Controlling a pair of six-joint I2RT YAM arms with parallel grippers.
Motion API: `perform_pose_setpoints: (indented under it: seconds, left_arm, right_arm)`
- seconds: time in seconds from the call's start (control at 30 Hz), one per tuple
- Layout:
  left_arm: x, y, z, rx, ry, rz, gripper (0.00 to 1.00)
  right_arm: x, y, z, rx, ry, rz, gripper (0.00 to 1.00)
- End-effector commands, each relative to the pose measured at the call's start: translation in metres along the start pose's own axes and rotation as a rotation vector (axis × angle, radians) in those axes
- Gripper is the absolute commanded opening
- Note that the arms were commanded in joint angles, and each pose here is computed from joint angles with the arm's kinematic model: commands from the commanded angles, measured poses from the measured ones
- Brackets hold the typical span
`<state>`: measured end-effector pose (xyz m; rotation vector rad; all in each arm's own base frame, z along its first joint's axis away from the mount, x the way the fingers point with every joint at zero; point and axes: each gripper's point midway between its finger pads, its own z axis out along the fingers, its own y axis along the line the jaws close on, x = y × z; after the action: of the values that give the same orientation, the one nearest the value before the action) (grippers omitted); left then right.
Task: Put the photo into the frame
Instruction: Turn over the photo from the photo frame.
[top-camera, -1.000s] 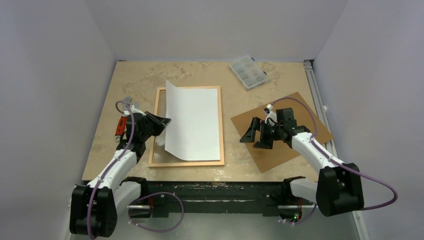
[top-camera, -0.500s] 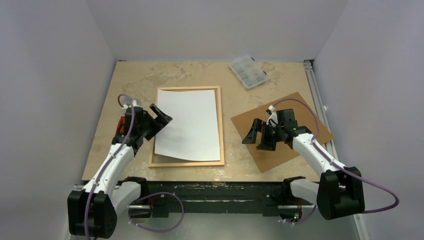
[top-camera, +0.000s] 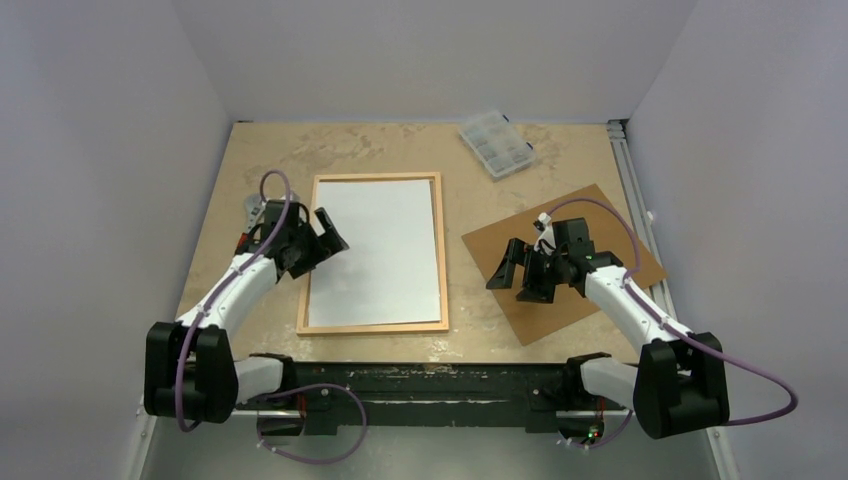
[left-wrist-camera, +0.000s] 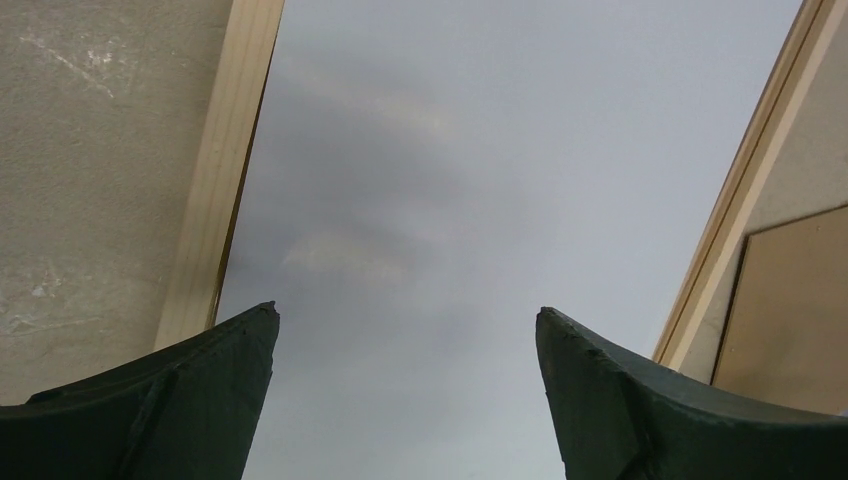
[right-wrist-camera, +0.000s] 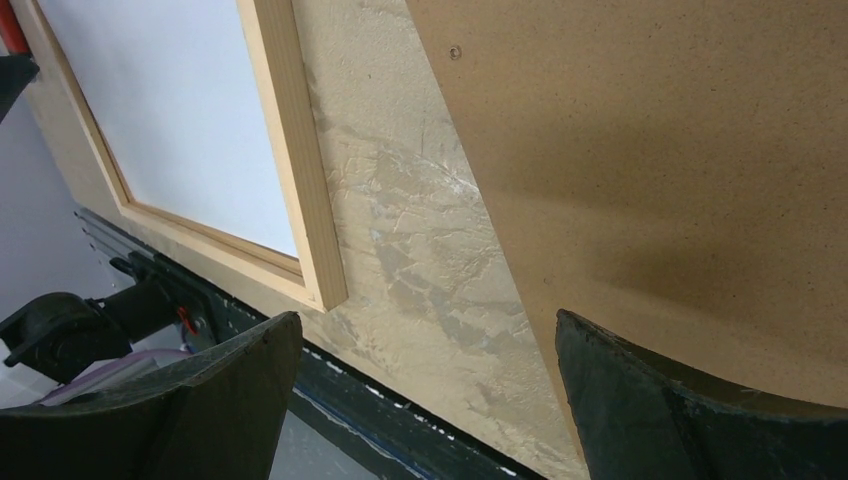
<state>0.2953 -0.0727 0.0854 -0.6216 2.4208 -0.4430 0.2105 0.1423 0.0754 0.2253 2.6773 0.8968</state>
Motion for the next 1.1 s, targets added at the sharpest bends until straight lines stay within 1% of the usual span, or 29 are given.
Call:
perform_pose_setpoints:
  seconds: [0.0,0.23,0.4,0.57,0.77,0.93,1.07]
  left_arm:
    - [-0.014,-0.013,0.003,0.024,-0.024,0.053,0.96]
    - [-0.018,-0.006,0.022,-0.067,-0.004,0.086,0.96]
    - [-0.016,-0.007,0.041,-0.132,0.036,0.153,0.96]
    - [-0.006,-0.026,0.062,-0.133,0.08,0.207,0.96]
    - [-0.001,-0.053,0.071,-0.101,0.084,0.252,0.96]
    - [-0.004,-0.063,0.068,-0.106,0.079,0.272,0.95]
    - [-0.012,-0.068,0.047,-0.086,0.039,0.269,0.95]
  right_arm:
    - [-0.013,0.009,-0.005,-0.01,-0.039,-0.023,0.96]
    - [-0.011,0.007,-0.001,-0.013,-0.026,-0.017,0.96]
    - [-0.013,0.008,0.0,-0.022,-0.03,-0.009,0.96]
    - [-0.011,0.006,0.001,-0.012,-0.02,-0.013,0.95]
    - [-0.011,0.005,0.002,-0.008,-0.015,-0.017,0.95]
    - [-0.012,0.004,0.003,-0.007,-0.013,-0.017,0.95]
    - [-0.012,0.002,0.003,0.001,-0.016,-0.017,0.95]
